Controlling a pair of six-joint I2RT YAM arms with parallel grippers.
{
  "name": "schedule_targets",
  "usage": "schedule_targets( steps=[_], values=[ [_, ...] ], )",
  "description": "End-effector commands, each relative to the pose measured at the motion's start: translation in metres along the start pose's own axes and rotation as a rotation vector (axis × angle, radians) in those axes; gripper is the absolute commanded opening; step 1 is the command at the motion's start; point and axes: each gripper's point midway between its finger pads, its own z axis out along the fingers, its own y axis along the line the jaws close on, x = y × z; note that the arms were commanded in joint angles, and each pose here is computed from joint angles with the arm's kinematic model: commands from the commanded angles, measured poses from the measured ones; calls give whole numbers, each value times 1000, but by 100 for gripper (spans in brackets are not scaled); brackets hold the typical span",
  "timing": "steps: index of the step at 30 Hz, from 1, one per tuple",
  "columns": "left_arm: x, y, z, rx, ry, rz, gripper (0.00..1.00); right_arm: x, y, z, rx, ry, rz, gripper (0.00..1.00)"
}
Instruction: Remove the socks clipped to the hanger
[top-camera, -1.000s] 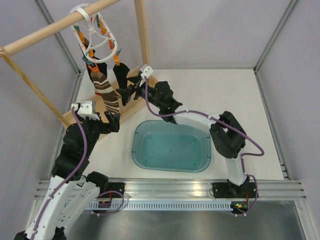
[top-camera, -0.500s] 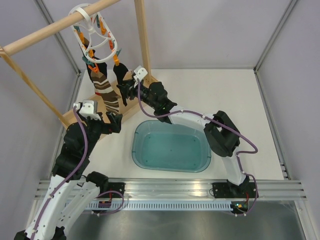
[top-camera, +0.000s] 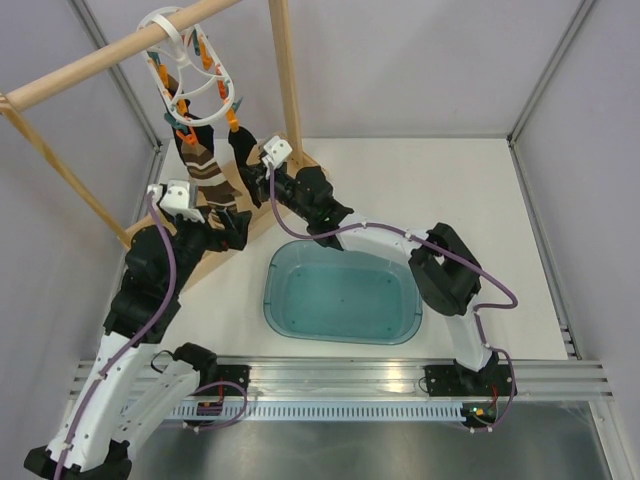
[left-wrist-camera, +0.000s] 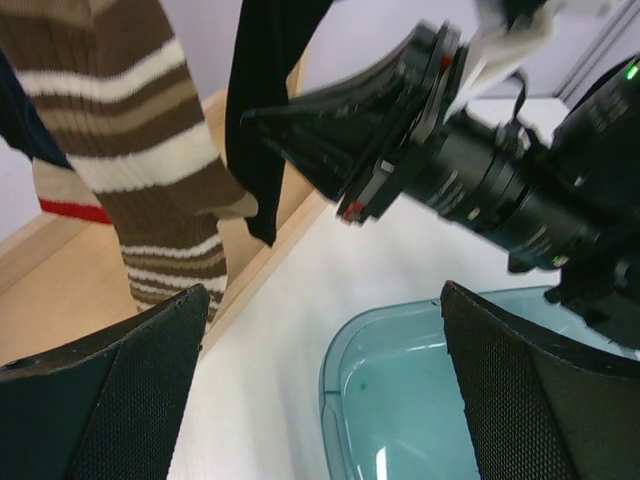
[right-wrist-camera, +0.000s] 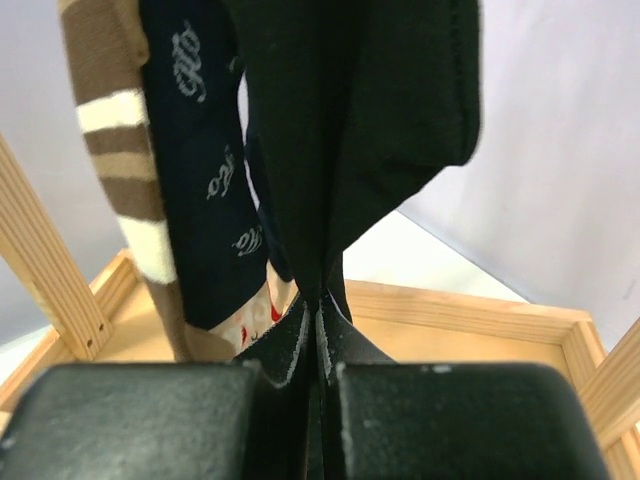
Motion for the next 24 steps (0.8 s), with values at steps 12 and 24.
schedule_targets(
  steps=[12,24],
  values=[
    [-100,-41,24,162,-184,39,100,-54,41,-29,-50,-56,-59,1],
    [-118,-31,42,305,-233,-6,99,-65,52,-42,-73,-59,-64,1]
  ],
)
